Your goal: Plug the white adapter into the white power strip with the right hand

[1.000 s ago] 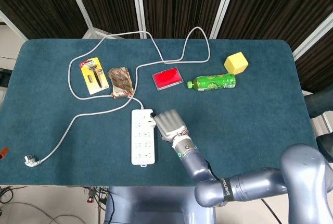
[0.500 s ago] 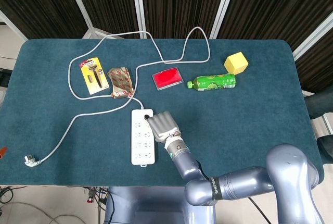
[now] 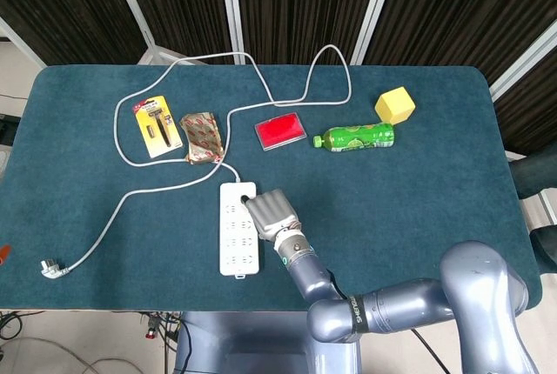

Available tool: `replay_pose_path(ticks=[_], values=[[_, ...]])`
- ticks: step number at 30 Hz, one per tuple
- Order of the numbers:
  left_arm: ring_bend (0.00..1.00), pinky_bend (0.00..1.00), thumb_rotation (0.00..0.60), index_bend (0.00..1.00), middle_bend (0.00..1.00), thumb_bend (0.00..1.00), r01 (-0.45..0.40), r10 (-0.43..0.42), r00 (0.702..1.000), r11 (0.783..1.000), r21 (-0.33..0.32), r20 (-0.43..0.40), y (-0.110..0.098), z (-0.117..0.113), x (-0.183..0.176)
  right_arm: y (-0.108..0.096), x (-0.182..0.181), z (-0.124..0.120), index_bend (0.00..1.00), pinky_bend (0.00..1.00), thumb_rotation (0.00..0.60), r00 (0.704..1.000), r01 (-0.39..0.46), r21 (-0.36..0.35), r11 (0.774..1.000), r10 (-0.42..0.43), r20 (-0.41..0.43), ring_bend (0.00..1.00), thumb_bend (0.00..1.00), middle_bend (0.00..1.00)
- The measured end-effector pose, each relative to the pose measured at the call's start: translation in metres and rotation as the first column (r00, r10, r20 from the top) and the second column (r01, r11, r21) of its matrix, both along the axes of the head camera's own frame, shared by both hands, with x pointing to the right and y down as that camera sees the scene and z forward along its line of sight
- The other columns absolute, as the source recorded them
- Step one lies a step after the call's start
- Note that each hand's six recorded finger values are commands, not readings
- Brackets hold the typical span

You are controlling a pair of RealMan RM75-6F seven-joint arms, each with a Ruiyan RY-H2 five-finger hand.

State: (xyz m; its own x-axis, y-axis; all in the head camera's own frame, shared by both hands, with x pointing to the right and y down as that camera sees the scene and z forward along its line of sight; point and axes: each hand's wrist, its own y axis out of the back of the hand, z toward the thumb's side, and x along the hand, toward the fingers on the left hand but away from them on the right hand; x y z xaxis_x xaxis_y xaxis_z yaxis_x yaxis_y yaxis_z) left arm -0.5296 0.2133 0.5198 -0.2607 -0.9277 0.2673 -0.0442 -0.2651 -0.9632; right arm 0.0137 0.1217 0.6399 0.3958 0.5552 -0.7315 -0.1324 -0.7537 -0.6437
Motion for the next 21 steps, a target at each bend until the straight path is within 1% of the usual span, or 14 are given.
replay_pose_path(ticks=[3, 21], values=[[0.00, 0.00, 0.600, 0.20, 0.00, 0.10, 0.000, 0.000, 1.000, 1.000, 0.000, 0.001, -0.0001, 0.0001, 0.0000, -0.0002, -0.0010, 0.0006, 0.20, 0.85, 0.600, 1.000, -0.002, 0.000, 1.000, 0.002, 0.001, 0.88, 0.82, 0.86], [0.00, 0.00, 0.600, 0.20, 0.00, 0.10, 0.001, -0.001, 1.000, 1.000, 0.001, 0.004, -0.0001, 0.0000, 0.0000, 0.0032, -0.0007, 0.0100, 0.20, 0.85, 0.600, 1.000, 0.004, -0.015, 1.000, -0.005, -0.014, 0.88, 0.82, 0.86]])
